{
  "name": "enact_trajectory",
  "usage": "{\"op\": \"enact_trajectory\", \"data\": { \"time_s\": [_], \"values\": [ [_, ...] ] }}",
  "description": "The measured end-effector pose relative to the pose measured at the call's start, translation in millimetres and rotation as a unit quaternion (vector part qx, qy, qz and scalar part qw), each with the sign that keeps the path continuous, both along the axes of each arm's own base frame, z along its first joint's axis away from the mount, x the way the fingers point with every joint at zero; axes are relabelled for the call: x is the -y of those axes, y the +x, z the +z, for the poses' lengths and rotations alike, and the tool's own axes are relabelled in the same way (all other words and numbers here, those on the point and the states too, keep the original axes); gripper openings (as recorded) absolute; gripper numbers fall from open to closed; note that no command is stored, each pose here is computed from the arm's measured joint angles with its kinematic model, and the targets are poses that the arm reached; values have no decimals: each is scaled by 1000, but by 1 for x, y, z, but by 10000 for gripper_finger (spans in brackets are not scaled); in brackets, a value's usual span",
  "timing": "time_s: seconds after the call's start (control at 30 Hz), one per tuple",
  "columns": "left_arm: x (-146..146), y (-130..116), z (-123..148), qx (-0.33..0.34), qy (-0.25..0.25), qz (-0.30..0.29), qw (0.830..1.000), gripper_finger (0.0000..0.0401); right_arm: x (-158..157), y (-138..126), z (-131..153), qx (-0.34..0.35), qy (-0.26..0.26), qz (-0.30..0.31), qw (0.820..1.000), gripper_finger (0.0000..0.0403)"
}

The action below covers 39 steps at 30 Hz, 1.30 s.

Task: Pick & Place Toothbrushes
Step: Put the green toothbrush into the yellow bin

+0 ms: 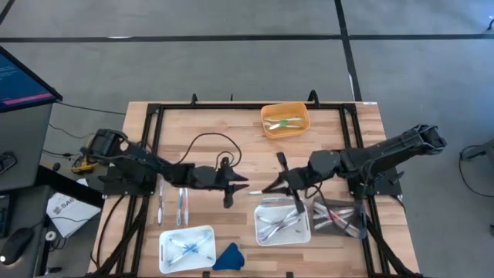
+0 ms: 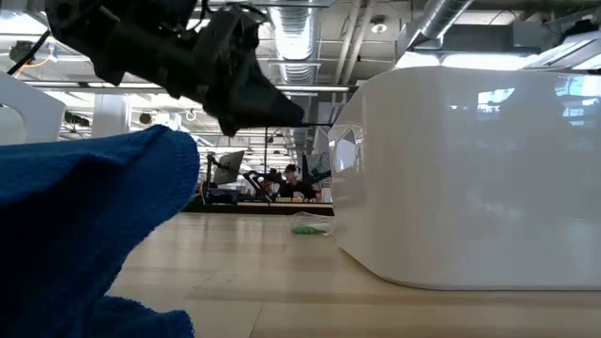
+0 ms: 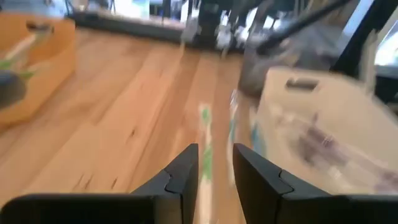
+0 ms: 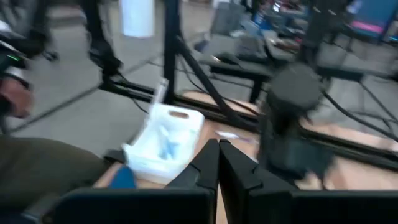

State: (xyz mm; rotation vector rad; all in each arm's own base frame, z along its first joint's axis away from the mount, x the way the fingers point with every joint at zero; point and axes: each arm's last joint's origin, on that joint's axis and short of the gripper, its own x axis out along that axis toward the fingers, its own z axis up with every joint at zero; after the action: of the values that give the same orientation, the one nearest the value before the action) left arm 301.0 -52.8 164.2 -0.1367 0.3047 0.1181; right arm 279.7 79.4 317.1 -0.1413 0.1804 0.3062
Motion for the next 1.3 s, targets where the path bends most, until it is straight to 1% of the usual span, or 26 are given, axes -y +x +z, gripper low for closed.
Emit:
{"op": "enact_trajectory", "data": {
  "time_s": [0.07, 0.13, 0.23, 0.37, 0.57, 0.7, 0.83, 1.03, 1.13, 1.3],
  "values": [
    [-3, 0, -5, -18, 1, -12, 1000, 92, -3, -1, 1, 4, 4, 11, 1000, 5],
    [-4, 1, -8, -29, 4, -27, 999, 92, -3, -1, 0, -2, 2, 10, 1000, 11],
    [-5, 2, -14, -46, 1, -43, 998, 92, 4, 0, -4, -22, 0, -4, 1000, 21],
    [-4, 5, -25, -67, 11, -58, 996, 92, 14, 1, -9, -50, 4, -26, 998, 40],
    [4, 27, -37, -79, 14, -66, 995, 92, 24, 3, -9, -54, 15, -45, 997, 86],
    [9, 39, -42, -83, 28, -75, 993, 93, 25, 4, -9, -53, 21, -49, 997, 118],
    [7, 45, -50, -93, 18, -66, 993, 93, 25, 4, -9, -54, 21, -48, 997, 145],
    [4, 47, -51, -95, 14, -60, 994, 94, 25, 3, -11, -65, 18, -49, 997, 170],
    [5, 46, -51, -98, 13, -60, 993, 112, 25, 3, -11, -65, 18, -49, 997, 177],
    [4, 46, -53, -106, 12, -43, 993, 183, 25, 3, -11, -65, 18, -49, 997, 181]
  ]
}}
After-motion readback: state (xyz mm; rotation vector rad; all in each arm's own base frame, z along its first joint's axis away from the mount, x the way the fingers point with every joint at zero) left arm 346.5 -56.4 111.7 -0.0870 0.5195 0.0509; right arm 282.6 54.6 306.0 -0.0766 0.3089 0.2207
